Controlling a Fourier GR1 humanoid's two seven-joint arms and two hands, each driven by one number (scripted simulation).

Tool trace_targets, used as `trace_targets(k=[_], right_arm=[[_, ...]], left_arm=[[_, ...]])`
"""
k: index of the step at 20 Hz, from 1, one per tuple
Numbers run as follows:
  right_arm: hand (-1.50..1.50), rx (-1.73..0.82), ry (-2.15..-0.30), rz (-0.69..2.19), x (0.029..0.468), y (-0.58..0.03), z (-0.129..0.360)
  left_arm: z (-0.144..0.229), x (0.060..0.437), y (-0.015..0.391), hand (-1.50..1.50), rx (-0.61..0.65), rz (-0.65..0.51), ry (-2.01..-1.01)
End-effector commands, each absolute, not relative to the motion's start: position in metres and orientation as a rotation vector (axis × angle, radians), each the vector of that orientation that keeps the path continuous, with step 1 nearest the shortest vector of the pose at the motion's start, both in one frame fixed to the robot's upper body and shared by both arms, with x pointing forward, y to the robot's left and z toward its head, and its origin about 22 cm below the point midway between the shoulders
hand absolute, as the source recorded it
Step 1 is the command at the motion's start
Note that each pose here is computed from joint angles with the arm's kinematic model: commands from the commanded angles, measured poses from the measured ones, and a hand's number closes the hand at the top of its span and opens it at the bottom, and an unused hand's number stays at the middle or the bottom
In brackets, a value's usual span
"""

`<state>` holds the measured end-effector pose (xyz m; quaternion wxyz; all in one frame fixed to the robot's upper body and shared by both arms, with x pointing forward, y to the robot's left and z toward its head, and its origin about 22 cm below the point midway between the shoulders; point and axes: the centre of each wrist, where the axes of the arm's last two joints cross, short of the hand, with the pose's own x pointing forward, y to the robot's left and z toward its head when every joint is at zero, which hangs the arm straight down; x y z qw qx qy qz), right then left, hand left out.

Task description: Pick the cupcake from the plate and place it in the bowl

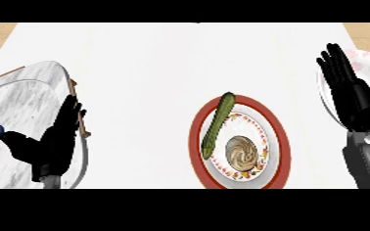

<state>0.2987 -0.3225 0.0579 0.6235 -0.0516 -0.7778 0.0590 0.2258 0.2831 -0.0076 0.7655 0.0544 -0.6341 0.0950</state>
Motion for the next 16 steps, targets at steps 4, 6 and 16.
trace_targets(k=[4, 6, 16], right_arm=[[1.50, -0.059, -1.563, 0.339, 0.259, -0.215, 0.015], [1.50, -0.032, -1.475, 0.410, 0.244, -0.180, 0.008], [-1.50, -0.530, -1.938, -0.043, 0.167, -0.138, 0.020]], left_arm=[[0.018, 0.246, 0.268, 0.00, 0.133, 0.013, -1.535], [0.038, 0.261, 0.257, 0.00, 0.147, -0.071, -1.633], [0.032, 0.271, 0.237, 0.00, 0.121, -0.068, -1.586]])
